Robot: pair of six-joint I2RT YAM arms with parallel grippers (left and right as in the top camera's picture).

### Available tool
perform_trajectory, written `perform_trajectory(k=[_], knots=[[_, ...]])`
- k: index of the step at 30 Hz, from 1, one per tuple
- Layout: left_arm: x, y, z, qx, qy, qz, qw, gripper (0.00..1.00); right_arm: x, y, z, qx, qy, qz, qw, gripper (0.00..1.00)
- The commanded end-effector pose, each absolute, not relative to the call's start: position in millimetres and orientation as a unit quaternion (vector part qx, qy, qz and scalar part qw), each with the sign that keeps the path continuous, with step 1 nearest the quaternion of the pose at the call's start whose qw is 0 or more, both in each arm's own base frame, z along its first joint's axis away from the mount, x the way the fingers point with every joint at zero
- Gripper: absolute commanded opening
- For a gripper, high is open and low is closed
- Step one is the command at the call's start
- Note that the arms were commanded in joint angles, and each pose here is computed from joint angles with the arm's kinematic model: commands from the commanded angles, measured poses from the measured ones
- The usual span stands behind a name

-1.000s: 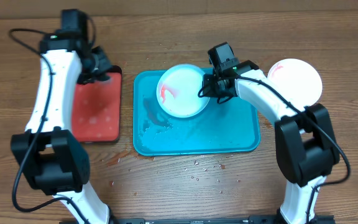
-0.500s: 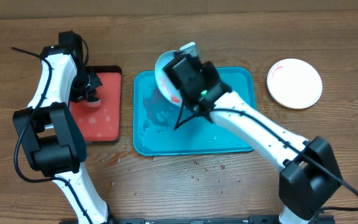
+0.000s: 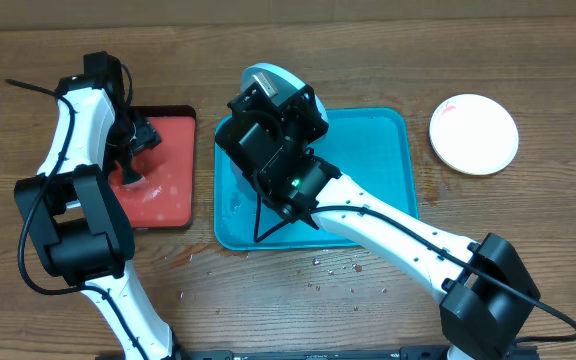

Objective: Clean dirty plates on tray and stack at the side
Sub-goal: 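Lift the light-blue plate with the right gripper and stack it on the plates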

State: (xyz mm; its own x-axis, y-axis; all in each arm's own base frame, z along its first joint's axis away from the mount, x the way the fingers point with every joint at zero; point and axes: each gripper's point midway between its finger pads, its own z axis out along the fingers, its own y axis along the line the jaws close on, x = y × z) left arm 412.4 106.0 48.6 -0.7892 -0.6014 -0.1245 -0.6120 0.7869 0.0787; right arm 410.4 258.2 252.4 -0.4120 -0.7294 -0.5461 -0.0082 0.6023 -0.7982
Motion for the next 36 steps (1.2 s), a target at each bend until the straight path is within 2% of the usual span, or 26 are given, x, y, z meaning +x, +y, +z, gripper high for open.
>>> perform_trajectory(k=[1,6,8,10,12,14,15,16,17,20,22,24,26,29,36], knots=[[413,103,49,-0.321,0.945,0.046,0.046,0.98,407,249,289,-0.233,0.728,-0.418,0.491,0.04],[419,102,60,-0.321,0.945,0.038,0.054,0.97,408,246,301,-0.255,0.706,-0.464,0.471,0.04],[424,96,67,-0.311,0.948,0.019,0.059,0.85,407,245,302,-0.256,0.704,-0.469,0.469,0.04],[433,85,75,-0.285,0.956,-0.018,0.069,0.82,409,250,298,-0.244,0.715,-0.438,0.488,0.04],[441,74,81,-0.27,0.958,-0.053,0.077,0.85,410,262,276,-0.267,0.736,-0.383,0.49,0.04],[445,68,83,-0.268,0.957,-0.073,0.081,0.93,401,280,237,-0.365,0.754,-0.322,0.442,0.04],[445,67,83,-0.268,0.957,-0.075,0.081,0.99,396,281,224,-0.4,0.754,-0.315,0.415,0.04],[445,67,83,-0.267,0.957,-0.075,0.081,1.0,395,274,223,-0.4,0.753,-0.329,0.405,0.04],[445,67,83,-0.268,0.957,-0.075,0.08,1.0,396,264,230,-0.37,0.755,-0.352,0.411,0.04],[444,67,83,-0.268,0.957,-0.075,0.079,1.0,403,230,281,-0.16,0.748,-0.407,0.5,0.04],[442,65,83,-0.268,0.957,-0.08,0.074,1.0,414,241,276,-0.161,0.764,-0.351,0.517,0.04],[440,58,83,-0.267,0.957,-0.098,0.066,1.0,423,258,245,-0.253,0.79,-0.285,0.481,0.04],[438,54,84,-0.266,0.956,-0.106,0.059,1.0,430,246,229,-0.246,0.816,-0.251,0.459,0.04],[433,49,85,-0.249,0.96,-0.117,0.049,1.0,446,200,204,-0.129,0.876,-0.182,0.428,0.04],[436,28,91,-0.168,0.968,-0.177,0.057,1.0,470,63,153,0.112,0.949,0.008,0.295,0.04]])
